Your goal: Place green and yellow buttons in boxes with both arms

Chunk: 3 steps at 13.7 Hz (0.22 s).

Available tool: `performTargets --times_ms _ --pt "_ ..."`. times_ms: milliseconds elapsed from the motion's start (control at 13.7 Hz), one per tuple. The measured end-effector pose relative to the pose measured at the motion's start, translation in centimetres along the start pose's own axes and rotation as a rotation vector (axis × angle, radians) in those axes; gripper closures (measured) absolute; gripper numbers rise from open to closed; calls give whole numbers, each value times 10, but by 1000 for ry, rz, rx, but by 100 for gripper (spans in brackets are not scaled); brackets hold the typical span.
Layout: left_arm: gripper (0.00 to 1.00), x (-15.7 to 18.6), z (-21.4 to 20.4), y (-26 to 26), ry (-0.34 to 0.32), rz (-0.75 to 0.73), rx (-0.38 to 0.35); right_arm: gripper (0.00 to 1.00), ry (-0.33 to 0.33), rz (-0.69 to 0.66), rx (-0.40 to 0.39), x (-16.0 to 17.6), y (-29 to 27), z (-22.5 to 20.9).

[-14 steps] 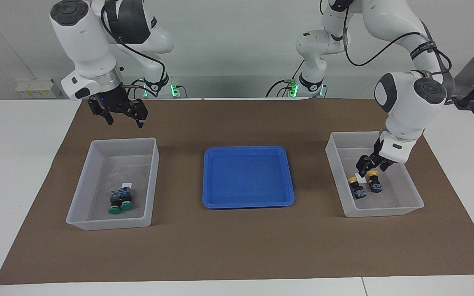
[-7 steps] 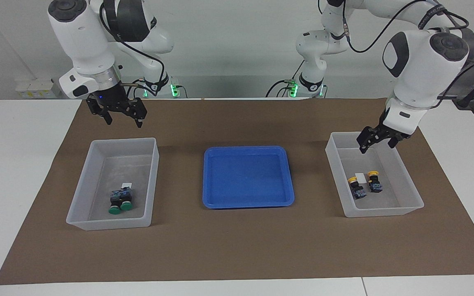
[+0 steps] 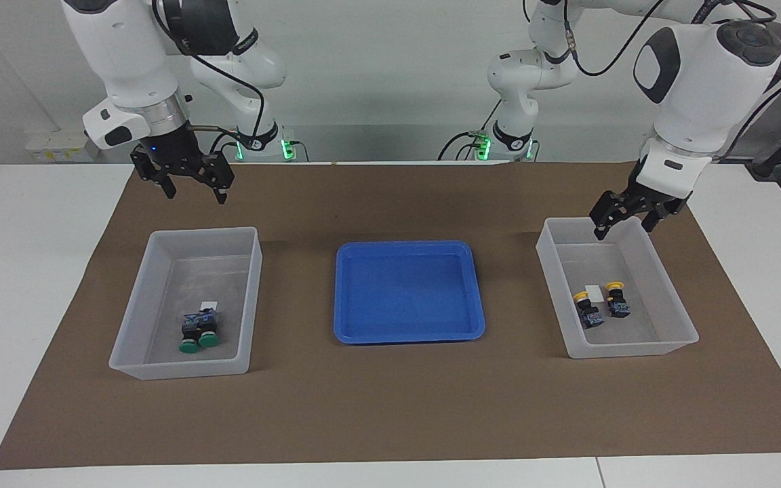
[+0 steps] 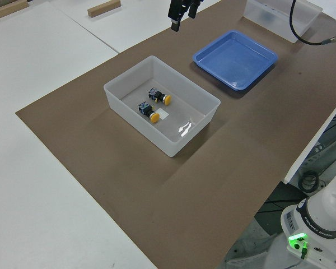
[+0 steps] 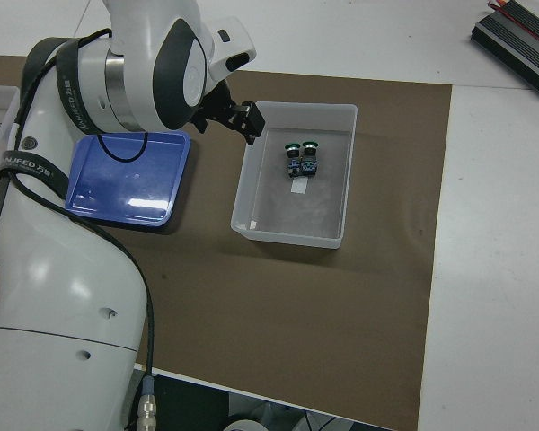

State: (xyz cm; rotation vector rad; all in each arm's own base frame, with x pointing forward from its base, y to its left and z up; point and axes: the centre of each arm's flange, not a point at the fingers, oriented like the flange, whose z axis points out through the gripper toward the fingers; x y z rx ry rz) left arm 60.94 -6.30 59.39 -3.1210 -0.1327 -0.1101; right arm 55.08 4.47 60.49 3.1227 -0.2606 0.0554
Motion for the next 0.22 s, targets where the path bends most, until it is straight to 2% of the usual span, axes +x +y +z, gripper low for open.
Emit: performTargets --times_ms 218 --pt "0 -5 -9 1 3 2 1 0 2 3 0 0 2 -6"
